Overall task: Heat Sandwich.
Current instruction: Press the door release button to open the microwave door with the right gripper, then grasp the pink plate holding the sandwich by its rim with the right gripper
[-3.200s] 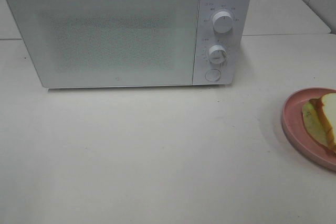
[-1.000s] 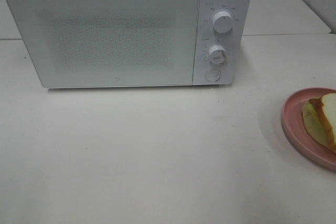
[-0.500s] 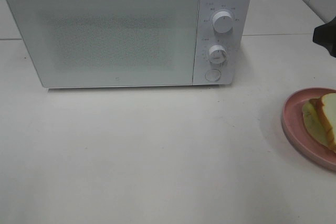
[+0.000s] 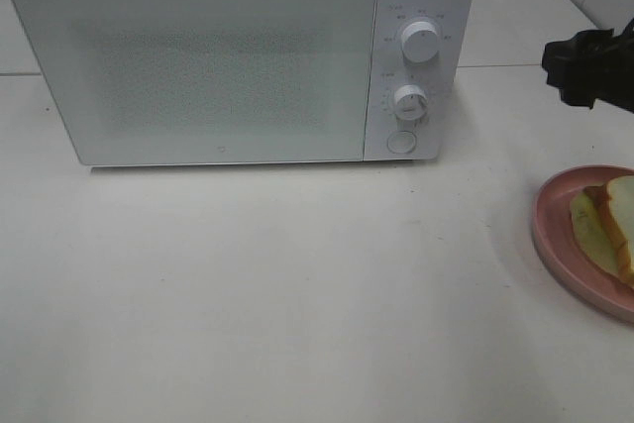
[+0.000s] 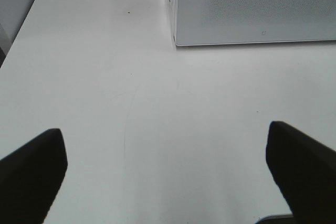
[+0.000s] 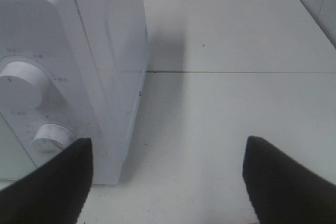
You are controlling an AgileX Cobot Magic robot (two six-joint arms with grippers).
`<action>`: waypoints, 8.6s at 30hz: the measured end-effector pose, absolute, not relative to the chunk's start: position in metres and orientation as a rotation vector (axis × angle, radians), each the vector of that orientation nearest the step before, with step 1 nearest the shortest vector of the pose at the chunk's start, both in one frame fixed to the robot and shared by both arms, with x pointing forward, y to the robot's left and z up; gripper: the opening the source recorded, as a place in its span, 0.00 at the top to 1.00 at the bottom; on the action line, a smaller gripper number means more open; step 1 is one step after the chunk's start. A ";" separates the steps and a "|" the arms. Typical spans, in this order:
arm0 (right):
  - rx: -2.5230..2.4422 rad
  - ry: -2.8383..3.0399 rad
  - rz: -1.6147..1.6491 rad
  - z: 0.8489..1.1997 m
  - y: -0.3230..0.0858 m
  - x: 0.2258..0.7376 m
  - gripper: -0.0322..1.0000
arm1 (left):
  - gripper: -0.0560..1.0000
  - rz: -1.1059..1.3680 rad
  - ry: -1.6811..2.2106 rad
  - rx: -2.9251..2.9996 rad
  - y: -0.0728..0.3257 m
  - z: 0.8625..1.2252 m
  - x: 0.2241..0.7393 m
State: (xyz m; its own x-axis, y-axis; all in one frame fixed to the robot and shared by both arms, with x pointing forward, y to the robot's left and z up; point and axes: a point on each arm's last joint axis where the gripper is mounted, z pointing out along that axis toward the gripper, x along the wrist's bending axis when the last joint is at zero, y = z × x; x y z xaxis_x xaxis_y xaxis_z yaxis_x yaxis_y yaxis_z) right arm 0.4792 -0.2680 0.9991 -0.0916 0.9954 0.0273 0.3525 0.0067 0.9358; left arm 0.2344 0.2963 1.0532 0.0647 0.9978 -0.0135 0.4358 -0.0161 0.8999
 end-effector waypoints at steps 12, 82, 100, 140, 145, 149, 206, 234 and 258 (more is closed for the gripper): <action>1.324 1.518 1.124 0.977 -0.231 0.474 0.23 | 0.03 0.912 1.478 1.564 0.296 1.053 0.234; 2.502 0.355 1.761 0.922 -0.160 0.448 0.51 | 0.03 0.912 1.478 1.564 0.296 1.053 0.234; 2.621 0.214 1.757 0.918 -0.156 0.450 0.96 | 0.03 0.912 1.478 1.564 0.296 1.053 0.234; 2.756 0.125 1.629 0.866 -0.157 0.563 0.96 | 0.03 0.912 1.478 1.564 0.296 1.053 0.234; 2.774 0.143 1.618 0.861 -0.151 0.573 0.96 | 0.03 0.912 1.478 1.564 0.296 1.053 0.234; 2.779 0.139 1.609 0.858 -0.151 0.577 0.96 | 0.03 0.912 1.478 1.564 0.296 1.053 0.234; 2.676 0.055 1.708 0.846 -0.140 0.593 0.96 | 0.03 0.912 1.478 1.564 0.296 1.053 0.234; 2.752 0.107 1.645 0.857 -0.145 0.589 0.96 | 0.03 0.912 1.478 1.564 0.296 1.053 0.234; 2.924 0.545 1.349 0.904 -0.142 0.560 0.96 | 0.03 0.912 1.478 1.564 0.296 1.053 0.234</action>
State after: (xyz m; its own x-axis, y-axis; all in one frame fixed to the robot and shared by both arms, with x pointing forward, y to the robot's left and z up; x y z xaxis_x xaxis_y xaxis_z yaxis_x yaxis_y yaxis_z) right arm 0.5604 -0.1418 0.9044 0.6046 0.2466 0.7574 0.3489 -0.9368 0.0265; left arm 0.2344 0.2963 1.0532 0.0647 0.9978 -0.0135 0.4358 -0.0161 0.8999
